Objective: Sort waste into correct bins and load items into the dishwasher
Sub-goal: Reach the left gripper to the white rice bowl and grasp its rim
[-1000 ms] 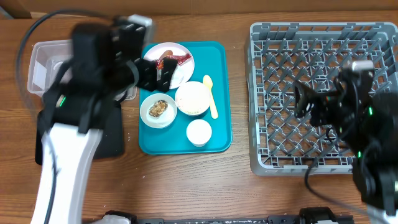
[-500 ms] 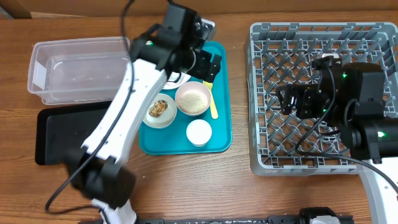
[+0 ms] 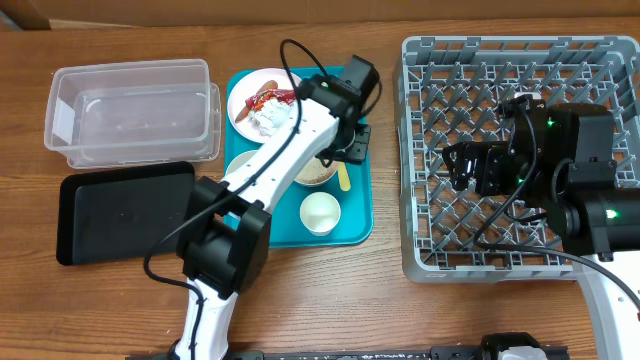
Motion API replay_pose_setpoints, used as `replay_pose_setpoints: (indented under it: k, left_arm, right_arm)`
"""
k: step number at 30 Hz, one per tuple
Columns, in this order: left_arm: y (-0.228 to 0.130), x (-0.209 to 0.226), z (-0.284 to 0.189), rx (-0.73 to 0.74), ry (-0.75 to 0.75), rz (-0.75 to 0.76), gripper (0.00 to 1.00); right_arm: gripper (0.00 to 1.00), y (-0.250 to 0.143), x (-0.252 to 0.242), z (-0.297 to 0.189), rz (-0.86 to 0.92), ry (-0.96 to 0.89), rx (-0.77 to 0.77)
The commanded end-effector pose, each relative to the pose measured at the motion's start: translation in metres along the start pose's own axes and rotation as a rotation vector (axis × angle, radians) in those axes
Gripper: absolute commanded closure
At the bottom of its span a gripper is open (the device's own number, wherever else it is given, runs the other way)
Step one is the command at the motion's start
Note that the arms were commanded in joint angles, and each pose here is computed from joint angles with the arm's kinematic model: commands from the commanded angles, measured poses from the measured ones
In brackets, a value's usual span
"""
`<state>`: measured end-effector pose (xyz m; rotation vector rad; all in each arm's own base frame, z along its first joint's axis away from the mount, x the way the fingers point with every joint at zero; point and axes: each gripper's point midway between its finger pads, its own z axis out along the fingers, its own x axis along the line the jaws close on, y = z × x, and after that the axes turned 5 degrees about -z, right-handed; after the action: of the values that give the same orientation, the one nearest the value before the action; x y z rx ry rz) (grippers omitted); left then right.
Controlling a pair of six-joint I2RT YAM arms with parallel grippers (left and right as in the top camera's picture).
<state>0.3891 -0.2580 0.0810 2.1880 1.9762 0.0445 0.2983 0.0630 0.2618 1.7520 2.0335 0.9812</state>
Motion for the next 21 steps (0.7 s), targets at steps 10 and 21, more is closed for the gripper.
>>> replay_pose_setpoints:
  k: [10, 21]
  left_arm:
    - [0.010, 0.015, 0.029, -0.034, 0.128, -0.081, 0.56]
    - [0.018, 0.013, 0.041, -0.059, 0.122, -0.081, 0.78]
  right_arm:
    - [0.00, 0.008, 0.002, -0.007, -0.012, 0.004, -0.024]
    - [0.00, 0.008, 0.002, -0.007, -0.012, 0.003, -0.024]
